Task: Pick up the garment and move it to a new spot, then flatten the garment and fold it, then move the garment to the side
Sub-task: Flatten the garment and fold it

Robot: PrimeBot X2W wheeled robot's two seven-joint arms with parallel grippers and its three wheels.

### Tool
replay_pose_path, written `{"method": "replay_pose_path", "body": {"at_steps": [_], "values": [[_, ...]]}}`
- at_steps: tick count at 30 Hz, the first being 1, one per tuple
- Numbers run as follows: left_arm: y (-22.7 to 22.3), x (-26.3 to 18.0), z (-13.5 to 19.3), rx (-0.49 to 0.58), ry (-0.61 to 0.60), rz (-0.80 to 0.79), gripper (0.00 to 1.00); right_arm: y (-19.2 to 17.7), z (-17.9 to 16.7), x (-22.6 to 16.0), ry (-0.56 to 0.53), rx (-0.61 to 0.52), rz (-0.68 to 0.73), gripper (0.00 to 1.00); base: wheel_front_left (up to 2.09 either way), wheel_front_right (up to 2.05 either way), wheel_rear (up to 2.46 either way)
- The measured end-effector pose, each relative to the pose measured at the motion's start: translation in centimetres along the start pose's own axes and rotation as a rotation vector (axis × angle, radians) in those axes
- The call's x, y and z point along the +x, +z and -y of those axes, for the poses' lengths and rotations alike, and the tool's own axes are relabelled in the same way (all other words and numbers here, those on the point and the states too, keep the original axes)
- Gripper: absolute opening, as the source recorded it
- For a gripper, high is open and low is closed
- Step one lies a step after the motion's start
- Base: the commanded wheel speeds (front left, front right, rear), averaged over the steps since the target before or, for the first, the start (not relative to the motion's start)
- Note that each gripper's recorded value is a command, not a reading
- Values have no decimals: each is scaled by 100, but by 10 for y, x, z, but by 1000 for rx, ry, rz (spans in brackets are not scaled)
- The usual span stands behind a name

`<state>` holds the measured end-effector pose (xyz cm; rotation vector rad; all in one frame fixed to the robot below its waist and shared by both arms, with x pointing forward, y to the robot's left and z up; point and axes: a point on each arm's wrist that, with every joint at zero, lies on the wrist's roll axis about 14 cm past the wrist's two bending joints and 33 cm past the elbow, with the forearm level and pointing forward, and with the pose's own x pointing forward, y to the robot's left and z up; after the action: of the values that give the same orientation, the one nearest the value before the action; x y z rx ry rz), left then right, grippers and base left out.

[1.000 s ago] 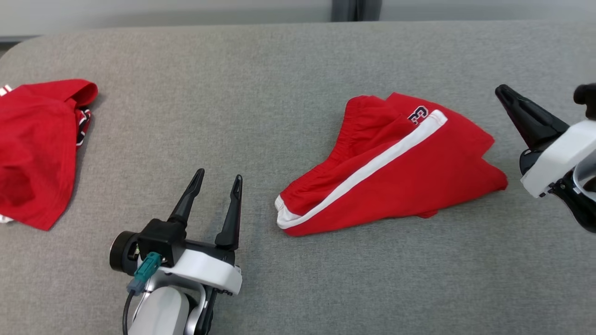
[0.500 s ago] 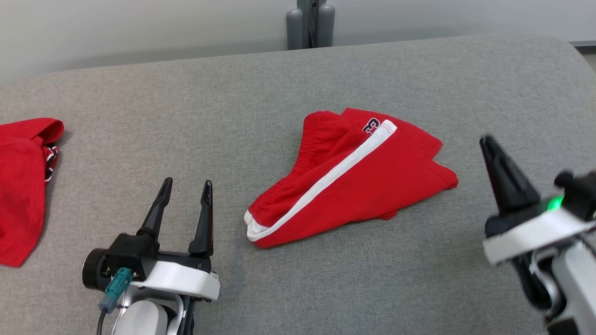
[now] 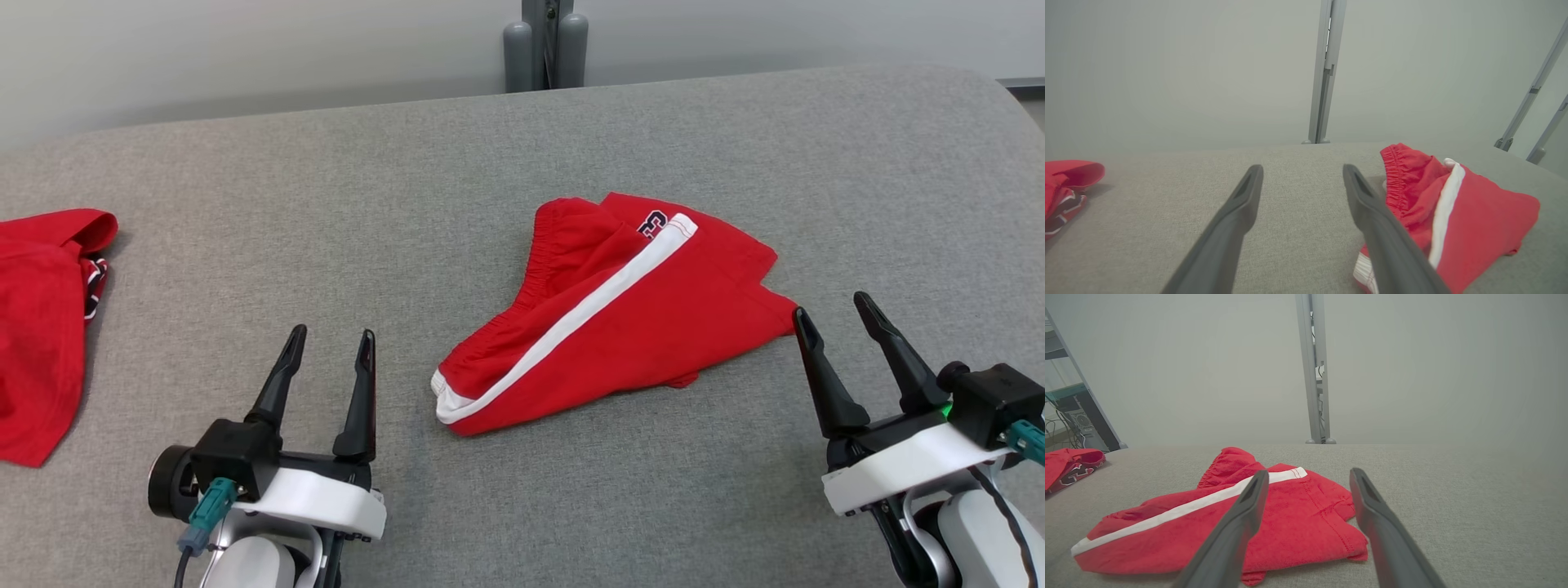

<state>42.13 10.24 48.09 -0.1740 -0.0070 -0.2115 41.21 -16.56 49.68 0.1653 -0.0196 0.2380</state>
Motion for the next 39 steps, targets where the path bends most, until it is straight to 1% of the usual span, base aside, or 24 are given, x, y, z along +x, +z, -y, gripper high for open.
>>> {"method": "replay_pose_path", "body": {"at_steps": [6, 8, 11, 13, 19, 22, 24, 27, 34, 39], "values": [[-8, -3, -3, 0, 8, -25, 100, -4, 1, 5, 11, -3, -15, 100, 0, 0, 0], [-12, -3, -4, -1, 9, -36, 100, -10, 2, 7, 23, -7, -41, 100, 0, 0, 0], [-19, -2, -4, -3, 7, -55, 100, -26, 2, 14, 59, -6, -145, 100, 0, 0, 0], [-23, 1, -5, -4, 5, -64, 100, -23, 5, 27, 70, 21, -171, 100, 0, 0, 0], [-34, 10, -7, -8, -2, -88, 100, -18, 18, 66, 140, -18, -289, 100, 0, 0, 0], [-40, 11, -11, -7, 7, -104, 100, -20, 16, 84, 185, -24, -350, 100, 0, 0, 0], [-43, 12, -15, -10, 18, -111, 100, -26, 11, 93, 216, 0, -398, 100, 0, 0, 0], [-46, 12, -23, -15, 37, -119, 100, -38, 2, 103, 266, 34, -487, 100, 0, 0, 0], [-48, 14, -35, -20, 73, -124, 100, -61, 0, 121, 330, -19, -624, 100, 0, 0, 0], [-50, 13, -44, -22, 104, -129, 100, -79, 3, 128, 352, -48, -723, 100, 0, 0, 0]]}}
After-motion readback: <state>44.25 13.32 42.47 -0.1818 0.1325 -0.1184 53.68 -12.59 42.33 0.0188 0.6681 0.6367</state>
